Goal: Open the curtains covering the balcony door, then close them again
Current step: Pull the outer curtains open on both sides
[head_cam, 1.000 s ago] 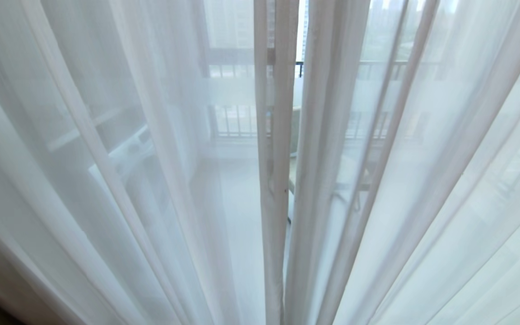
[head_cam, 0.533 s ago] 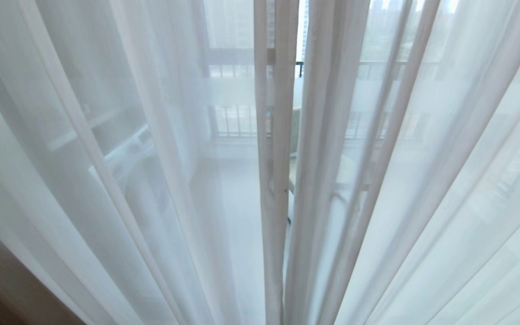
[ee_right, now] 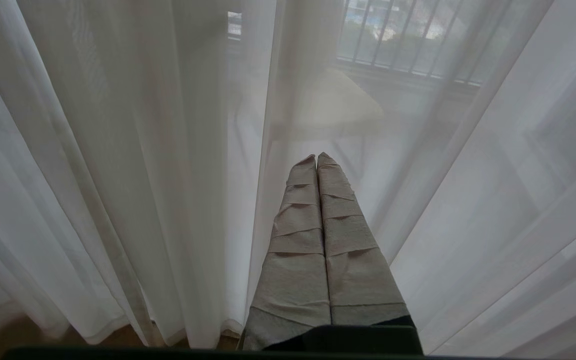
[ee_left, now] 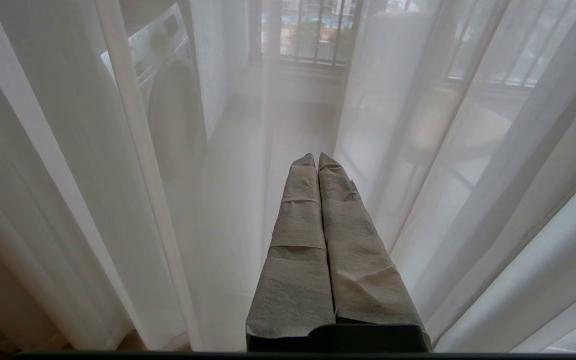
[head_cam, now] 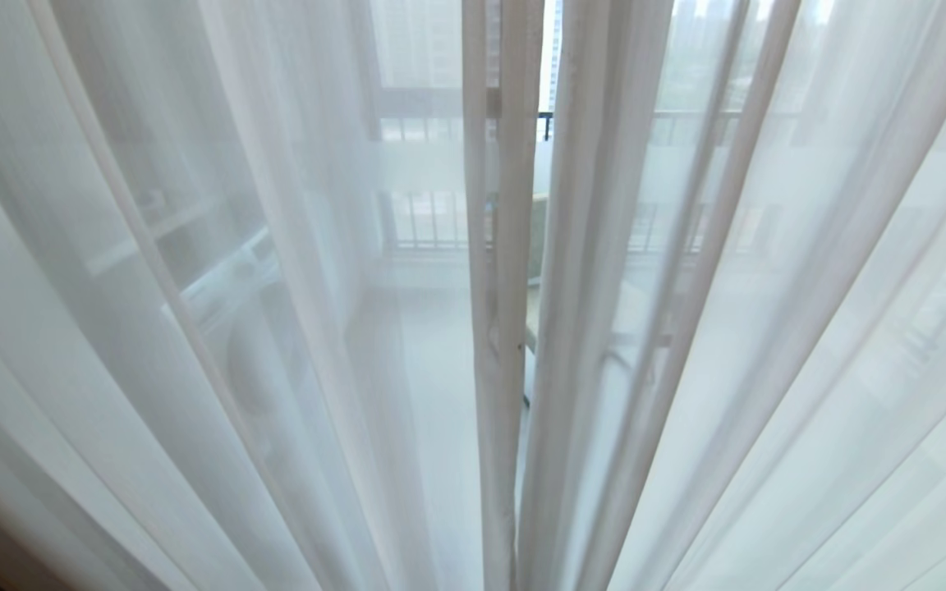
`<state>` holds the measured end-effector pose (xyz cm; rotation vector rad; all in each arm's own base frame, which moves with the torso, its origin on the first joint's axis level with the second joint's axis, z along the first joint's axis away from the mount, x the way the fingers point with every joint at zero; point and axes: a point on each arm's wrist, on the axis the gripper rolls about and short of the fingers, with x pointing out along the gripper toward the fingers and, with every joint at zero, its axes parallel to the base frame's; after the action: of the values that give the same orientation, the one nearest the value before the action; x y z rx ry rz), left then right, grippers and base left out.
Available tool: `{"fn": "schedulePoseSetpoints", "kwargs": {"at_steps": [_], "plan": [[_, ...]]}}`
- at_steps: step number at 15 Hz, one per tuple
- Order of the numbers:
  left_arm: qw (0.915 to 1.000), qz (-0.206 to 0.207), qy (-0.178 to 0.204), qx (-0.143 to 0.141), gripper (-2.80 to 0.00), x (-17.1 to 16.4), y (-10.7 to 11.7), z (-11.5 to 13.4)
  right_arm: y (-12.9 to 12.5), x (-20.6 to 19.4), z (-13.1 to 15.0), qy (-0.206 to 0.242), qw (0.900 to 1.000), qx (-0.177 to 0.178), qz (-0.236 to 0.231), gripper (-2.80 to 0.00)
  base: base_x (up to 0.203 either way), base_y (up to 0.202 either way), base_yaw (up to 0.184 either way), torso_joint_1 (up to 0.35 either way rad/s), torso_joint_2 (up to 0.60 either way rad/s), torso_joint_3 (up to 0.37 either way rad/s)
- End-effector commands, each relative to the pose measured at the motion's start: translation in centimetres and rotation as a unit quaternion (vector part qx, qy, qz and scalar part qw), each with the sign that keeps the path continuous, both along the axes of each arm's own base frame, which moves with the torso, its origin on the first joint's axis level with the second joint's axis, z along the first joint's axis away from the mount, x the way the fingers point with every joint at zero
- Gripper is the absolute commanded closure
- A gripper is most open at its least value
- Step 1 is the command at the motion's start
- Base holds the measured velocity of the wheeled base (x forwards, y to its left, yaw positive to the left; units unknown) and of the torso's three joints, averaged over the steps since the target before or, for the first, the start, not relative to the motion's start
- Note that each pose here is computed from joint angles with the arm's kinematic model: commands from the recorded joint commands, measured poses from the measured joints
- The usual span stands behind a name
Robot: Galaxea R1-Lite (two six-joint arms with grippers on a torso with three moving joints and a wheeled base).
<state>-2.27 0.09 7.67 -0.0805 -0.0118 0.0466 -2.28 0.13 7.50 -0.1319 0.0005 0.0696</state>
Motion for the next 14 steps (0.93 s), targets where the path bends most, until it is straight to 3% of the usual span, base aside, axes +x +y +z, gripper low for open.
{"fn": "schedulePoseSetpoints", "kwargs": {"at_steps": [1,14], "plan": [[1.0000,0.000,0.000,0.000,0.00,0.00,0.00,0.00,0.00,0.00,0.00,0.000,1.000,-0.001,0.000,0.00,0.000,0.000,0.000,0.000,0.00,0.000],[1.0000,0.000,0.000,0.000,0.00,0.00,0.00,0.00,0.00,0.00,0.00,0.000,1.000,0.000,0.001,0.00,0.000,0.000,0.000,0.000,0.00,0.000]]}}
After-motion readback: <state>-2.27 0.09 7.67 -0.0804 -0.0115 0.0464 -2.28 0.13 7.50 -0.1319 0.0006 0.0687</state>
